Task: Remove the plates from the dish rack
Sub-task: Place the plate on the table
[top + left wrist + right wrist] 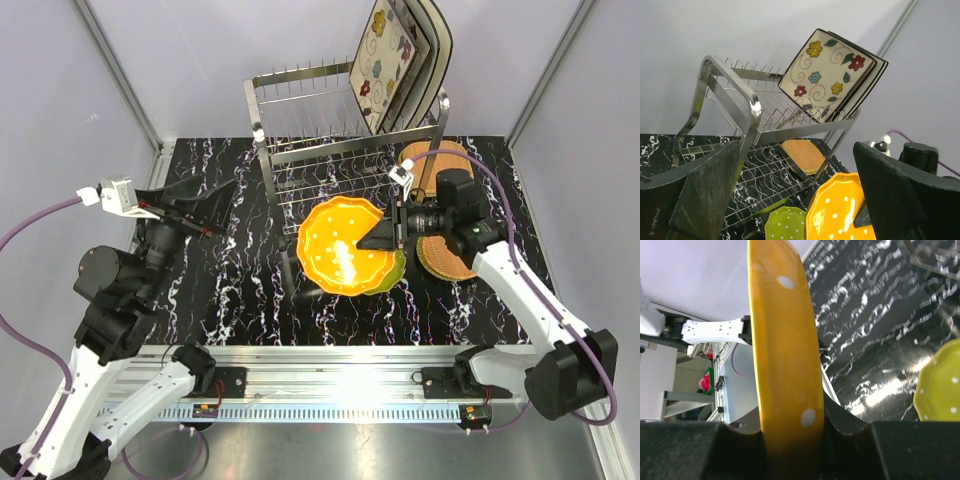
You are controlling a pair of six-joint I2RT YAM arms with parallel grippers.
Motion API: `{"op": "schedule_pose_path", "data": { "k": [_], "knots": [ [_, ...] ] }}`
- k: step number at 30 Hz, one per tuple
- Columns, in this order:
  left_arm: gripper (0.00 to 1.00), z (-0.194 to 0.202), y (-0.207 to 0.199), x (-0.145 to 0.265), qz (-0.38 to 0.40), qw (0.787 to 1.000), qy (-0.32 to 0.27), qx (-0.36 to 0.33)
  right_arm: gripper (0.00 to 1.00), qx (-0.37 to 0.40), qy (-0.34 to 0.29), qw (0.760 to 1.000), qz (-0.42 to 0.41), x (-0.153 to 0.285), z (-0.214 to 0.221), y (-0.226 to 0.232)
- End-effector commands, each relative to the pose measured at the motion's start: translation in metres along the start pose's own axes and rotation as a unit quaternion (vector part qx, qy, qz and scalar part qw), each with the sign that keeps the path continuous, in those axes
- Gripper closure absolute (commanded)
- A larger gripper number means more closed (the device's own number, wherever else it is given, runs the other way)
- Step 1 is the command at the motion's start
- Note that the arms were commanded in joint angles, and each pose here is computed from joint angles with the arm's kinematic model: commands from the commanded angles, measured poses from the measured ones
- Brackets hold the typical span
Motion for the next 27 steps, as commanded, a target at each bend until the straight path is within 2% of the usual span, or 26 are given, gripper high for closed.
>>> {"op": "schedule_pose_path", "data": {
  "k": [1,12,20,27],
  "knots": [
    [0.01,-0.008,0.001,0.006,-0.009,1.0,-0.026,0.006,1.0,0.031,-0.018,0.999,-0.02,-0.005,-0.008,0.0],
    [0.01,-0.004,0.004,0.015,-0.016,1.0,-0.02,0.019,1.0,-0.086,-0.011,0.995,0.049,-0.014,0.012,-0.059],
    [0.01,0.0,0.004,0.011,-0.016,1.0,-0.016,0.022,1.0,-0.147,-0.04,0.98,0.13,-0.006,0.02,-0.098],
    [0.01,0.004,0.004,0.008,-0.014,0.999,-0.014,0.026,1.0,-0.175,-0.05,0.969,0.166,-0.003,0.018,-0.122]
  ]
}}
Point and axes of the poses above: each gripper's point midway between its finger pads, its own x axis back along the fingers, its own y axis along the line the jaws close on, z = x × y, the point moved 10 cm from there along x, back along the fingers, and after that the axes turned 7 degrees about -x, right-handed, at the moved point
